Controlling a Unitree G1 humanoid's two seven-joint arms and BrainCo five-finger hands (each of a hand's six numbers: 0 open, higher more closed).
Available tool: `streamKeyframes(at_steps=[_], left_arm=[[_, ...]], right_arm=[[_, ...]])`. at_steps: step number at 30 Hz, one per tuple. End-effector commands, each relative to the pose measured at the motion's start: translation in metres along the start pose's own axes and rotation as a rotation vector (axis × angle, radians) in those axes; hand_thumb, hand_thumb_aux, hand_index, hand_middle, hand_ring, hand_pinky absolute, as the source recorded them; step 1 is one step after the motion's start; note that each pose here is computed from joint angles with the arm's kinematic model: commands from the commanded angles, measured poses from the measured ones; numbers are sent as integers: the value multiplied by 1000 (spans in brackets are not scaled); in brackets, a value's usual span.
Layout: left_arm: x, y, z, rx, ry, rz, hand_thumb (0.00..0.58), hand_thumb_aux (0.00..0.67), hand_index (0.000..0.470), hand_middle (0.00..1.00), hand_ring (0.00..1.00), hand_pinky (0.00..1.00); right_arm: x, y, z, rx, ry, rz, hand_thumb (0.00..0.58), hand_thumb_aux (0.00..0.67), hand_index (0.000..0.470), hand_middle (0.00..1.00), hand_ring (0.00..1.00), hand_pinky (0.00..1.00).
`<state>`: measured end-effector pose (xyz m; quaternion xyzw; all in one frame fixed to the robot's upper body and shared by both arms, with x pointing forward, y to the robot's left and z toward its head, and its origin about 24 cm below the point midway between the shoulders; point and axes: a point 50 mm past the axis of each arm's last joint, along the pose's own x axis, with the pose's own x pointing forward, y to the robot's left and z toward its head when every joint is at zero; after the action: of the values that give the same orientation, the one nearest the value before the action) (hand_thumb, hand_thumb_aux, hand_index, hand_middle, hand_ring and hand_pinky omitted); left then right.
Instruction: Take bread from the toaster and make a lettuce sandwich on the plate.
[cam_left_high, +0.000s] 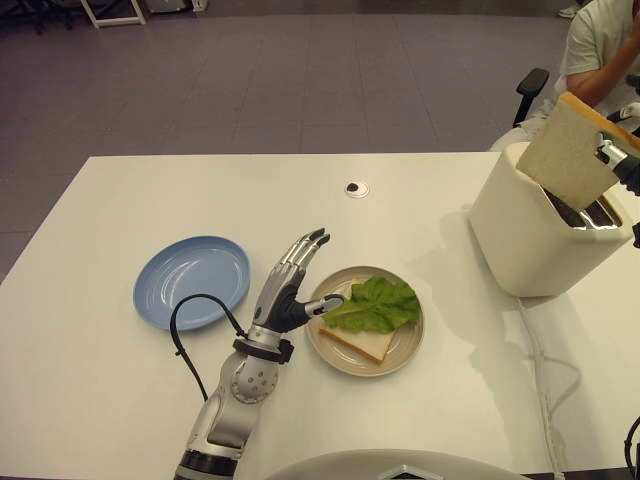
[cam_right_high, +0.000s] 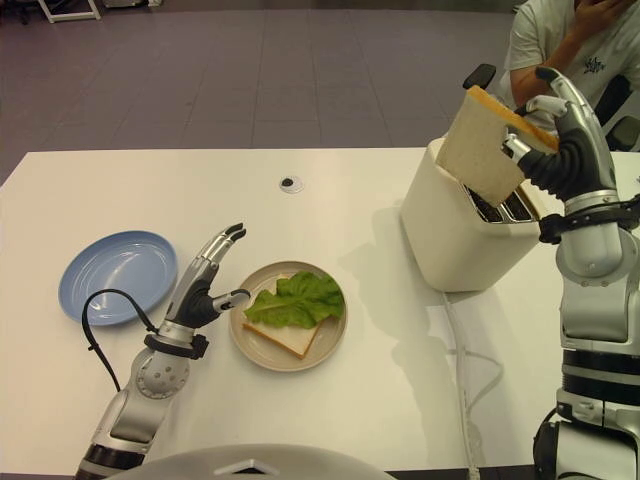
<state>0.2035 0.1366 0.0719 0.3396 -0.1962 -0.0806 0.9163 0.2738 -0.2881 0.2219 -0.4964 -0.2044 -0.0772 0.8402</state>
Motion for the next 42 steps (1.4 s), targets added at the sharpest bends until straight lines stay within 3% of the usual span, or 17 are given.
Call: streamKeyframes(at_steps=[1, 7, 13, 18, 24, 42], left_arm=[[-1, -1, -1, 10, 9, 1, 0, 0, 0, 0, 0, 0], [-1, 0, 0, 12, 7, 4, 0, 0, 0, 0, 0, 0], [0, 4, -3, 17, 11, 17, 0, 0, 0, 0, 0, 0], [-2, 18, -10, 1, 44, 85, 0, 0, 0, 0, 0, 0], [-5, 43, -13, 11, 50, 150, 0, 0, 0, 0, 0, 0], [-4, 28, -6, 5, 32, 85, 0, 0, 0, 0, 0, 0]], right_arm=[[4, 13, 11, 20, -46, 49, 580, 670, 470, 0, 0, 0], [5, 21, 28, 6, -151, 76, 580, 670, 470, 0, 0, 0], [-1, 59, 96, 12, -525, 226, 580, 670, 470, 0, 0, 0], [-14, 98, 126, -76, -731, 265, 580, 670, 470, 0, 0, 0], [-39, 145, 118, -319, -686, 305, 580, 670, 470, 0, 0, 0], [-65, 171, 115, -306, -596, 315, 580, 670, 470, 0, 0, 0]])
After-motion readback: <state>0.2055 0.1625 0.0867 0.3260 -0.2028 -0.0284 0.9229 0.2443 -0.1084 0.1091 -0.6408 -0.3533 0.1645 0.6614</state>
